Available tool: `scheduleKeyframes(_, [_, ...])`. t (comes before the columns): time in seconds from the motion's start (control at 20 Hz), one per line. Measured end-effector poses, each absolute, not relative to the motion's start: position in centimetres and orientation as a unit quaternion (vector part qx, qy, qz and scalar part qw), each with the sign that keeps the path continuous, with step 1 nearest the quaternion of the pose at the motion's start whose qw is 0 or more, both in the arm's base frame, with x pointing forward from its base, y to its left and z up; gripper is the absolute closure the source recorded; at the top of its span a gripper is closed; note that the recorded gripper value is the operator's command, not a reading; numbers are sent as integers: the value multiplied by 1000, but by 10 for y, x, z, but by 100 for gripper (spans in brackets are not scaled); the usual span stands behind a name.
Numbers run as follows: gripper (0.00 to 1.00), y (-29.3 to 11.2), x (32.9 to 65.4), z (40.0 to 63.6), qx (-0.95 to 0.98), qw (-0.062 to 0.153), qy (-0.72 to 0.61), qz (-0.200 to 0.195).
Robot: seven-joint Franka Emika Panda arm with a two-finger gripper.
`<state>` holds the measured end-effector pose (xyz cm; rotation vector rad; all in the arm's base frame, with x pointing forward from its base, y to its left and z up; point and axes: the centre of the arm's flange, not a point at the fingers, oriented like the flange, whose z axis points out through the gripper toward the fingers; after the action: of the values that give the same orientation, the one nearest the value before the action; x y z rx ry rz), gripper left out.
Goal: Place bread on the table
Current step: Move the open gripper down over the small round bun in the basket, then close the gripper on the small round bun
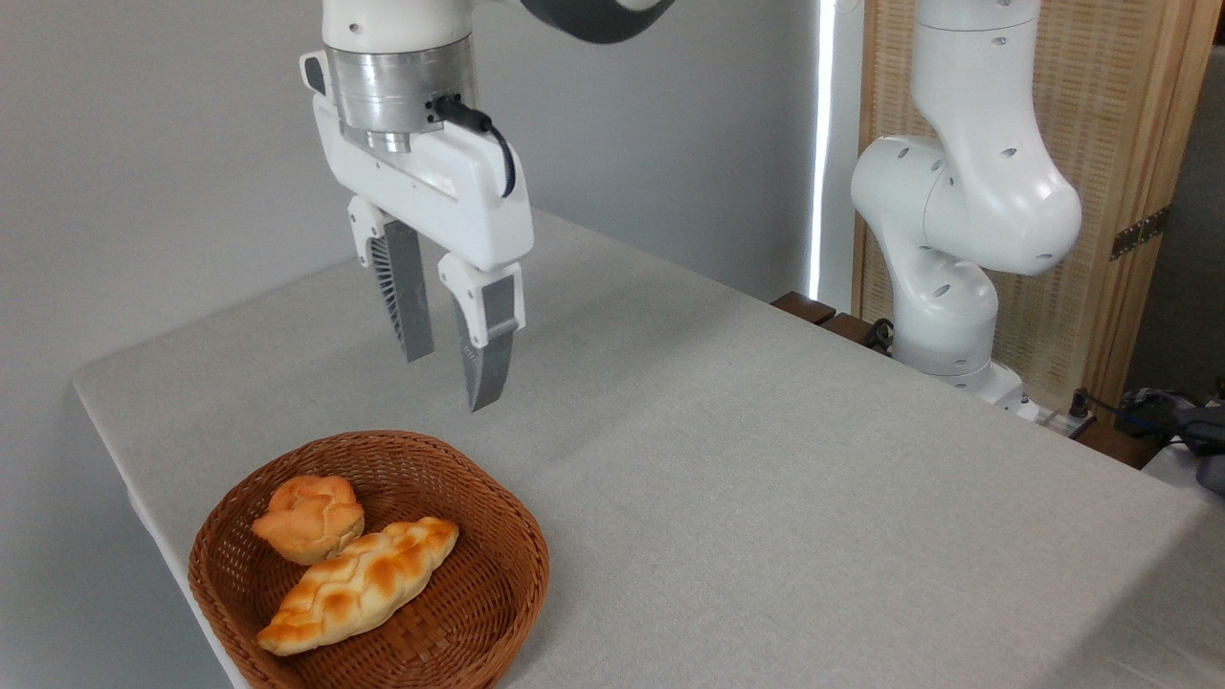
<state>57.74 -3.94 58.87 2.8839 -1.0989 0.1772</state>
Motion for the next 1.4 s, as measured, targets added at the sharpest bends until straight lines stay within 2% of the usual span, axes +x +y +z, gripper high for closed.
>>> scheduleKeyframes(0.2, [0, -44, 592, 577, 930, 15, -352, 105])
scheduleKeyframes(0.5, [0, -87, 623, 526, 927, 54, -341, 149])
scheduleKeyframes(0.65, [0, -107, 637, 506, 932, 63, -313, 173])
scheduleKeyframes(1.4, [0, -140, 653, 445, 931, 76, -314, 168])
